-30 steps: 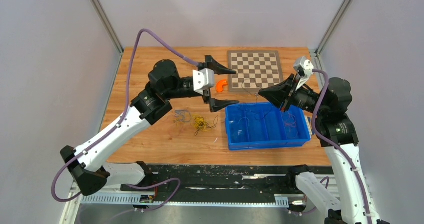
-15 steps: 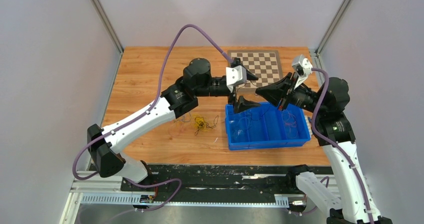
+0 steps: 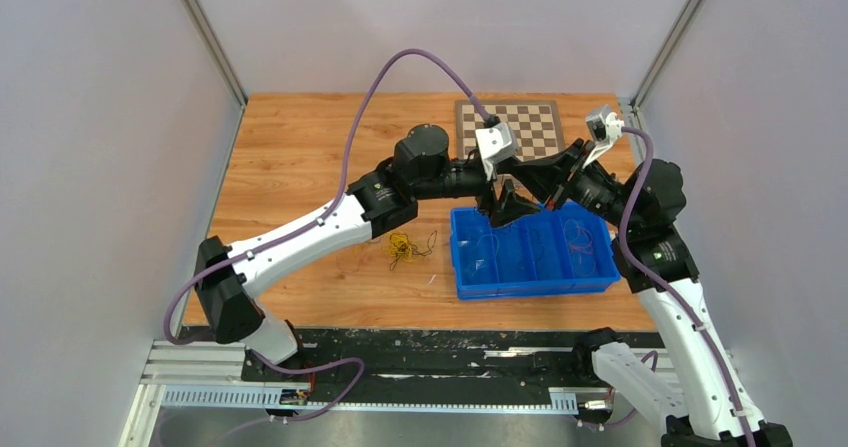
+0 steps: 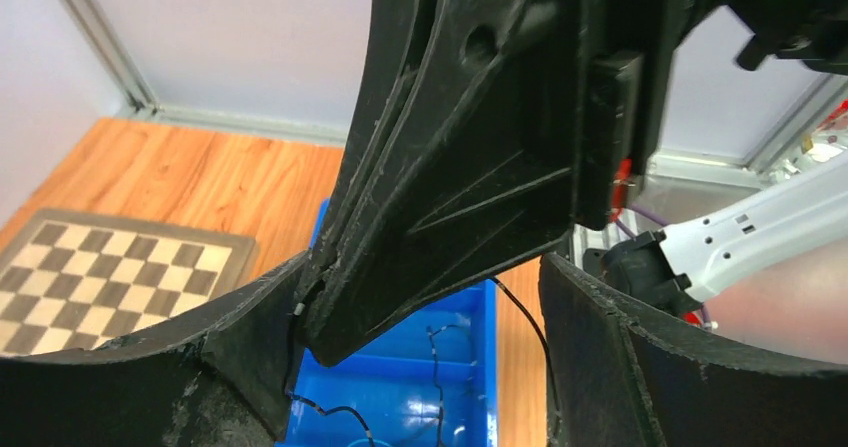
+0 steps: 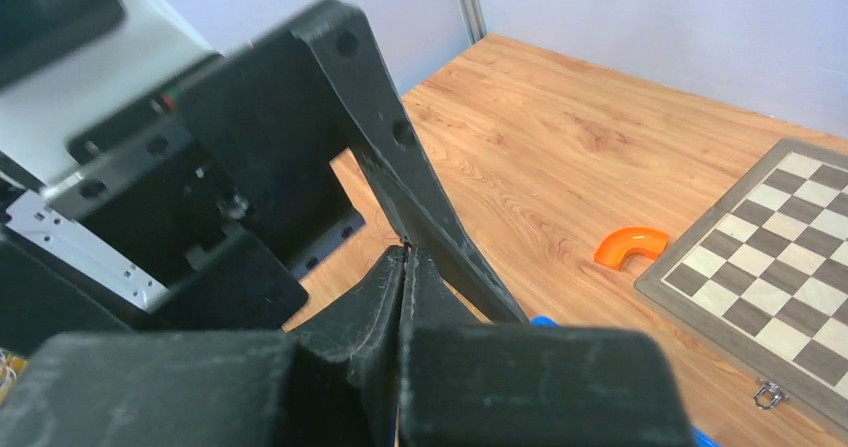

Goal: Untangle the cables

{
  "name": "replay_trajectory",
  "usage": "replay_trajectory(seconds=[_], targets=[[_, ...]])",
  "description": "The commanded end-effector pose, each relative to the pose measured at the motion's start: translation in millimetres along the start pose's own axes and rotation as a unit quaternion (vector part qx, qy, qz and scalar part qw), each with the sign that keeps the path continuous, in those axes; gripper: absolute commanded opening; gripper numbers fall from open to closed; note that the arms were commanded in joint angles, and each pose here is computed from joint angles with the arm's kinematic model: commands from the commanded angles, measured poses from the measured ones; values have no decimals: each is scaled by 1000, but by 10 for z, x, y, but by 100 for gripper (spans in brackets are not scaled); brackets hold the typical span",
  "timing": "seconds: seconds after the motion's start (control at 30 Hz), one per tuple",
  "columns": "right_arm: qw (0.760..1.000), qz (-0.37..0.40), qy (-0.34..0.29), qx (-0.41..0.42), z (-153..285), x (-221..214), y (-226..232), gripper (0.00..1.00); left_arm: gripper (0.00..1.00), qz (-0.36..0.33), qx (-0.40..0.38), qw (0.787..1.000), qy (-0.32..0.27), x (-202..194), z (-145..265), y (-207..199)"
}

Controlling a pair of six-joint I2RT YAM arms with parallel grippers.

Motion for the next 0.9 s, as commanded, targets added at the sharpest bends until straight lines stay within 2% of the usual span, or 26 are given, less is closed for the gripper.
replay_trajectory(seconds=[0.0,0.13,0.2,0.23,0.33,0.37,0.43,0.47,0.5,0.57,0.63,0.7,0.77,0.87], targets=[[998,-29,-52,-8,-33,113,79,0,83,23,45,999,-9,135,-78,69],[997,-40,-64,-20,-34,101,109,0,70,26,83,996,9,115,-123,172],[996,-40,-69,-37,-22,92,87,0,68,29,103,994,25,79,-118,215],[995,-42,-72,-48,-7,86,65,0,69,32,114,993,29,75,-111,236],[993,-51,-75,-70,14,36,3,0,83,44,114,992,20,102,-100,216],[993,-57,-71,-70,13,10,-4,0,83,42,109,993,6,158,-91,204],[993,-69,-64,-68,11,-30,-10,0,74,43,107,993,-2,177,-90,201],[993,-73,-61,-70,13,-39,-13,0,61,43,109,993,-3,193,-90,207],[993,-73,-62,-72,27,-35,-3,0,54,46,120,992,7,158,-87,229],[993,-67,-65,-76,62,-1,30,0,29,49,135,989,27,98,-50,271],[993,-60,-71,-71,112,60,109,0,15,55,144,987,44,18,-3,306],[994,-54,-77,-62,173,112,201,0,5,65,155,984,65,-115,57,324],[994,-50,-80,-61,212,142,250,0,0,75,161,981,78,-208,113,350],[994,-51,-80,-63,243,153,278,0,0,89,152,982,74,-265,168,357]])
Point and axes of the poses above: each gripper's point midway between its finger pads, its own z axis back along the fingers, its own y axis along the line the jaws close on, x = y × z, the point moved 7 cm from there along z, back along the fingers, and after that the axes turned 14 degrees about -z, right-handed, at the moved point
